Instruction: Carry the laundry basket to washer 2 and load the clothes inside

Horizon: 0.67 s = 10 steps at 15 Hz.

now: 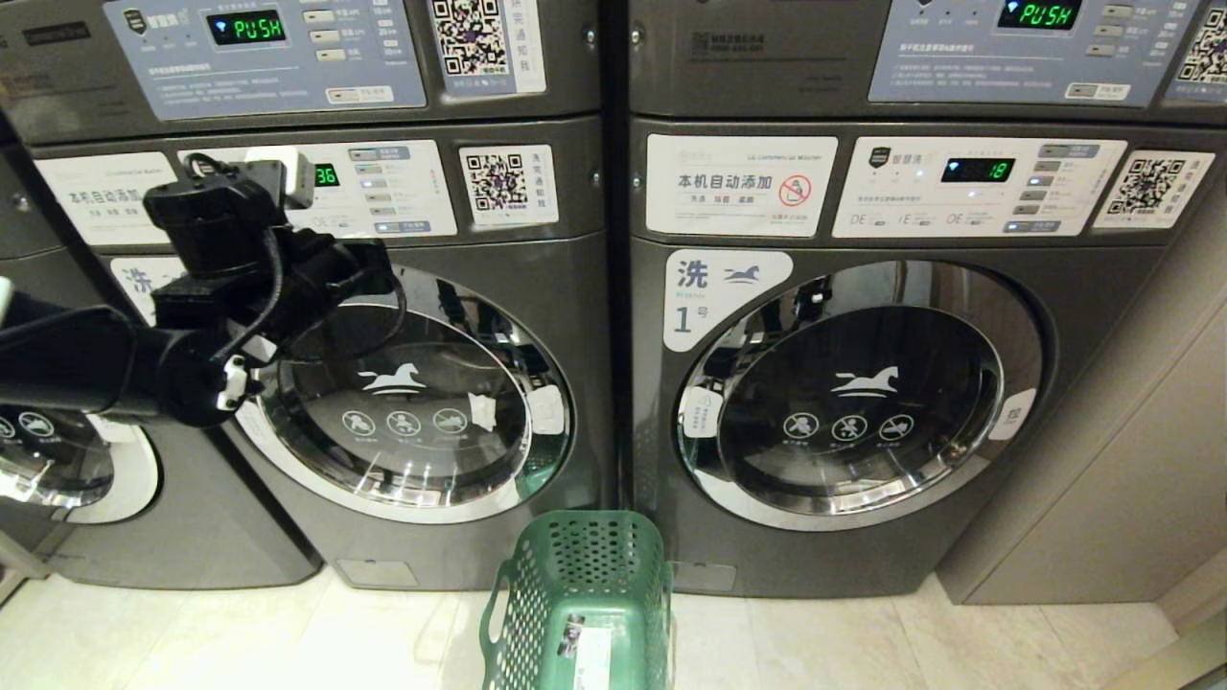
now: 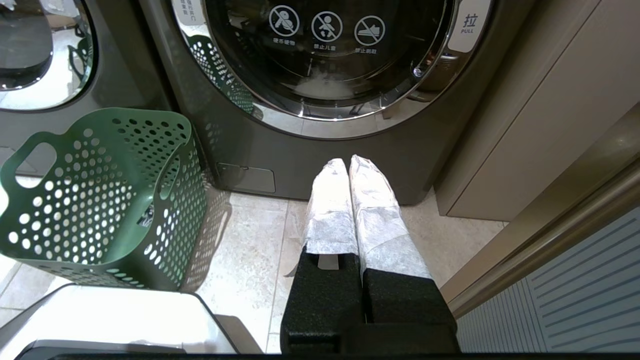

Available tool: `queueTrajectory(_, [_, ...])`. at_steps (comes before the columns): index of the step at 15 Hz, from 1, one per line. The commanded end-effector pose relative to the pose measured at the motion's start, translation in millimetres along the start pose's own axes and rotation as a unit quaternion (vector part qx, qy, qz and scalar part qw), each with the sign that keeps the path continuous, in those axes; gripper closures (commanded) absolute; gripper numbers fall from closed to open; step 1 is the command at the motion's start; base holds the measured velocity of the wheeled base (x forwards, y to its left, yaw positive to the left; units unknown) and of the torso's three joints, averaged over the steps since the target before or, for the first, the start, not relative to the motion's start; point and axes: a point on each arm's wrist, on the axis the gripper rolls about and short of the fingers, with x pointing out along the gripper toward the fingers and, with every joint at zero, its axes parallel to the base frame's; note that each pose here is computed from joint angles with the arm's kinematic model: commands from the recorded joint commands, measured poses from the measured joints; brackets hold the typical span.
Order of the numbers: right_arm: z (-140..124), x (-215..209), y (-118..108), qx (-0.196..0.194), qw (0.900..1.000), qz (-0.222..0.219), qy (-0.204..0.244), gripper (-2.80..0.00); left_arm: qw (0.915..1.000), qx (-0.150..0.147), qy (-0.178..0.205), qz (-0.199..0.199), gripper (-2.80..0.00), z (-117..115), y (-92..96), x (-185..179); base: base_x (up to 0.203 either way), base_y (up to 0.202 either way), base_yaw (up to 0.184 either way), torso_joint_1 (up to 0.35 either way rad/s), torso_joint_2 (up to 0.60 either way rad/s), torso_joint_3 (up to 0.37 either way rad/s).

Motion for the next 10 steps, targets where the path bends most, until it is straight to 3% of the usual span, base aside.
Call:
queueTrajectory(1, [0,0,0,0.000,1.000,0.000,0.001,0.00,0.9984,-0.005,-0.055,0.010,0.00,59,12.5,-69,0.000,0.000,0.000,0.000,0.00,0.000])
queueTrajectory(4, [0,0,0,0.000,1.000,0.000,0.001,0.00,0.9981,-0.003,-0.053,0.031,0.00,85,30.5,-168,0.000,0.000,0.000,0.000,0.00,0.000])
queueTrajectory(6, [0,0,0,0.000,1.000,0.000,0.001,0.00,0.9984,-0.001,-0.039,0.041,0.00,70,36.5,-240,0.000,0.000,0.000,0.000,0.00,0.000])
queueTrajectory(10, [0,0,0,0.000,1.000,0.000,0.001,0.00,0.9963,0.006,0.075,0.042,0.00,-47,37.0,-335,0.000,0.000,0.000,0.000,0.00,0.000])
